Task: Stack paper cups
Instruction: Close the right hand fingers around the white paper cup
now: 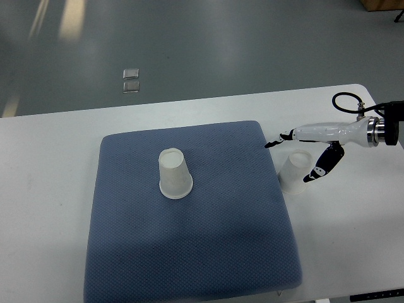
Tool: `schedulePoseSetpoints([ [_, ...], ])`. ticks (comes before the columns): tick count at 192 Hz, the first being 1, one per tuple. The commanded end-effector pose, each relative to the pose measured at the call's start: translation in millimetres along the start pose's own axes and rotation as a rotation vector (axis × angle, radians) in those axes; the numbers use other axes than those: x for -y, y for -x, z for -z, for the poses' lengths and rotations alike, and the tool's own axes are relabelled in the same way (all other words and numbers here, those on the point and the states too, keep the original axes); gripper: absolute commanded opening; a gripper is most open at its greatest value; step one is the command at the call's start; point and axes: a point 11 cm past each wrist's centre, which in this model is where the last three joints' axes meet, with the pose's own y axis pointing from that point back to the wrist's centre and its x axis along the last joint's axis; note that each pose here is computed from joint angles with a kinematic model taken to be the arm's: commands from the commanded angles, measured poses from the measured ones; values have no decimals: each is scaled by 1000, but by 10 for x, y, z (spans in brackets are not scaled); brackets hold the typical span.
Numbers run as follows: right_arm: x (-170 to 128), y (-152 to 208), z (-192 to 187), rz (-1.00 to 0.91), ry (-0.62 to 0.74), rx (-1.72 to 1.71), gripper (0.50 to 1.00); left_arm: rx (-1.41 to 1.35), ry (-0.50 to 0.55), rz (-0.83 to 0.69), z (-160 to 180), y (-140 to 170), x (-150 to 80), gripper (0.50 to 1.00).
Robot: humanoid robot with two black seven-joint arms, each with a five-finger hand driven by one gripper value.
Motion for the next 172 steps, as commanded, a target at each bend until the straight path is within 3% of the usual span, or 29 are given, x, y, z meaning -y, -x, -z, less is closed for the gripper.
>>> schedulePoseSetpoints([
  [1,105,-9,-35,-21,6,-15,919,0,0,0,0,0,0,1000],
  [172,211,153,-413,48,136,-162,901,0,0,0,0,0,0,1000],
])
